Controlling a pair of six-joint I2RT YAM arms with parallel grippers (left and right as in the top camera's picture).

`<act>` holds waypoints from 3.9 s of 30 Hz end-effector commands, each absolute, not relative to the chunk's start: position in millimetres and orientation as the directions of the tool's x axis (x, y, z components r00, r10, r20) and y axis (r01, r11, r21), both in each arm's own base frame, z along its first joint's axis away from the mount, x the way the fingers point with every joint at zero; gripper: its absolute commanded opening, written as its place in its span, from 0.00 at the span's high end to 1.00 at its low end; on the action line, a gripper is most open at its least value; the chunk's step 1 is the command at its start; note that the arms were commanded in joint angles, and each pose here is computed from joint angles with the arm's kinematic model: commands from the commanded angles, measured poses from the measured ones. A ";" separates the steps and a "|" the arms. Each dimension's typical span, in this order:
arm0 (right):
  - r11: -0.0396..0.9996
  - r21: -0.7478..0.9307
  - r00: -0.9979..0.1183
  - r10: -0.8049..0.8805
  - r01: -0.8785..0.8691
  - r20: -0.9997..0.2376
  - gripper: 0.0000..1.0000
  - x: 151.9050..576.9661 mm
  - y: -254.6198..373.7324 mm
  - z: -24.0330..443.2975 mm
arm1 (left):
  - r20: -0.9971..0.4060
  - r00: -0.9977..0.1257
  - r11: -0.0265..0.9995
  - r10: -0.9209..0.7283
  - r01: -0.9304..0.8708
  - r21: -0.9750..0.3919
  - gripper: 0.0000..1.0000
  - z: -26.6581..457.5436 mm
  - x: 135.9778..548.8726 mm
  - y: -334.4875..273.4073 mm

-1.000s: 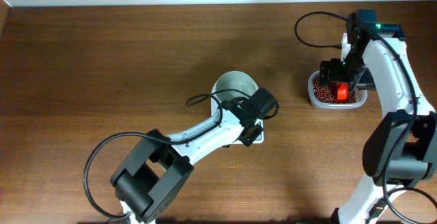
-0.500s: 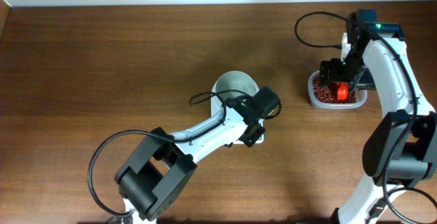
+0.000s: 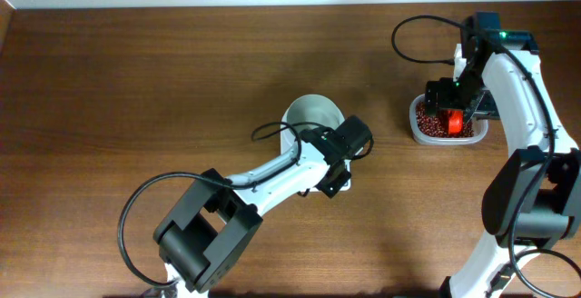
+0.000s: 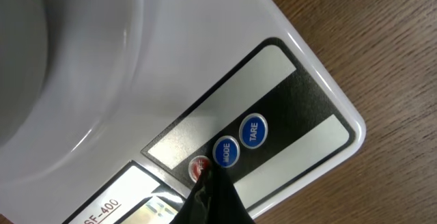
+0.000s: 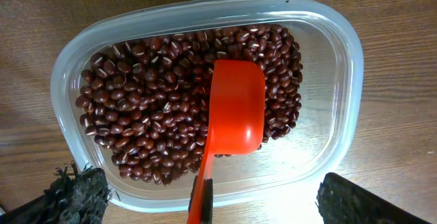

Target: Scoop item into bowl and weigh 50g on scale

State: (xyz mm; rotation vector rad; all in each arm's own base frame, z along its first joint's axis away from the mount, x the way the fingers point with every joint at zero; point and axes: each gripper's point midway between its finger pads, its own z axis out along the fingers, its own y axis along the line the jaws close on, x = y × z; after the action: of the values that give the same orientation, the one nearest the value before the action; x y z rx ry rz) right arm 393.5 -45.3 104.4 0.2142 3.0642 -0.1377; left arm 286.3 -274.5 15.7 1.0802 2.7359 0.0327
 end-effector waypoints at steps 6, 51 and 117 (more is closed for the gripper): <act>0.985 -0.085 -0.986 0.142 0.150 -0.090 0.01 396.3 -47.2 109.7 | -0.140 -0.759 0.772 0.635 0.619 0.145 1.00 -9.4 297.4 -259.1; 0.985 -0.085 -0.986 0.143 0.150 -0.090 0.01 396.3 -47.4 109.7 | -0.656 -0.733 0.976 -0.180 -0.051 -0.210 1.00 208.6 470.8 -43.9; 0.985 -0.085 -0.986 0.142 0.150 -0.090 0.01 396.3 -47.2 109.7 | -0.240 -0.651 0.689 0.721 0.712 0.138 1.00 50.4 301.2 -281.8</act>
State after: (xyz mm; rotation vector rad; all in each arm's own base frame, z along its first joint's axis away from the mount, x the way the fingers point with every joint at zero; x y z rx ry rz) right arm 393.6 -45.3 104.5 0.2130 3.0639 -0.1377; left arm 292.9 -276.5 21.6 1.1576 2.6900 0.0888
